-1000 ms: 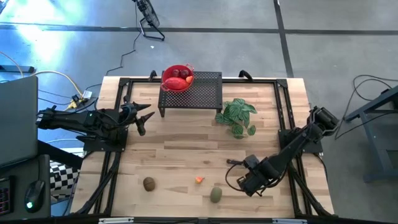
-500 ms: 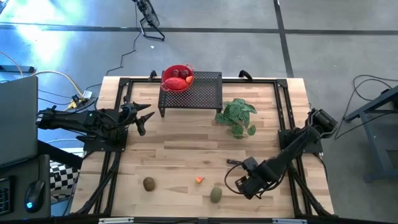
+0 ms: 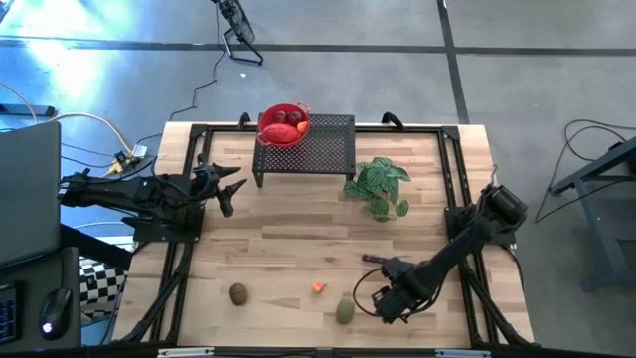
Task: Pick & Place Fruit
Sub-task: Put the right yellow pear in the red strainer bowl on the shelf
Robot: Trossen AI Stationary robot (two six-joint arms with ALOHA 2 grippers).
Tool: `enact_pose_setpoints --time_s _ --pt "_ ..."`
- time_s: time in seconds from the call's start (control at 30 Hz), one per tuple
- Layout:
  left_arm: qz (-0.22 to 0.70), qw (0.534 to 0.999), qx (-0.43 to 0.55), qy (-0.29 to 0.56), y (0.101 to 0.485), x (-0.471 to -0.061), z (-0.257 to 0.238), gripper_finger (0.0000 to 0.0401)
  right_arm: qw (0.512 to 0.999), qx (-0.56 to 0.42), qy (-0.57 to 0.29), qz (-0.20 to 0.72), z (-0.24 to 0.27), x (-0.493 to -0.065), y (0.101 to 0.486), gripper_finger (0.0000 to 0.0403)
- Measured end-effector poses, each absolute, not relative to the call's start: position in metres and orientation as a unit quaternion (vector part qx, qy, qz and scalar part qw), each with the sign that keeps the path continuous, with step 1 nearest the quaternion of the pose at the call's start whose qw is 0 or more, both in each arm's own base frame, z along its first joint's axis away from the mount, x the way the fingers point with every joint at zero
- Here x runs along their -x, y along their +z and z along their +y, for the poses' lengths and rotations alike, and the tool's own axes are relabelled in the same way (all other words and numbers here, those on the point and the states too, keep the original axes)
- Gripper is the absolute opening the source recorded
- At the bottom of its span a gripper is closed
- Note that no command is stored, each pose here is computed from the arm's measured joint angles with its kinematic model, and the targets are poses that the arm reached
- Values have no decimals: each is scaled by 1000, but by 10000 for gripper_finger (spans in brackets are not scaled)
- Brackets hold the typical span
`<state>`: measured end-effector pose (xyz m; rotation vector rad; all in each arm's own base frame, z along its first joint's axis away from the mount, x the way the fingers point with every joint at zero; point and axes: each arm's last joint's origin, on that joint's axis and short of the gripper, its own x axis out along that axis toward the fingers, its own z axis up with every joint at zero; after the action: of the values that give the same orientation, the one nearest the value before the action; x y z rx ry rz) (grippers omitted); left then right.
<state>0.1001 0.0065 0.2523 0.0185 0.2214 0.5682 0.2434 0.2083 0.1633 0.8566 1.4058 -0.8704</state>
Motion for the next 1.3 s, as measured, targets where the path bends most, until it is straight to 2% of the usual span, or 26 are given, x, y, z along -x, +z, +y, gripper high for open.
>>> enact_pose_setpoints --time_s 0.57,1.0,1.3 --pt "111 954 -10 280 252 -100 6 175 597 -347 -389 610 211 -247 144 208" --pt "112 953 -10 280 252 -100 6 175 604 -342 -393 603 210 -247 143 141" --pt "112 953 -10 280 252 -100 6 175 603 -343 -392 604 211 -247 143 143"
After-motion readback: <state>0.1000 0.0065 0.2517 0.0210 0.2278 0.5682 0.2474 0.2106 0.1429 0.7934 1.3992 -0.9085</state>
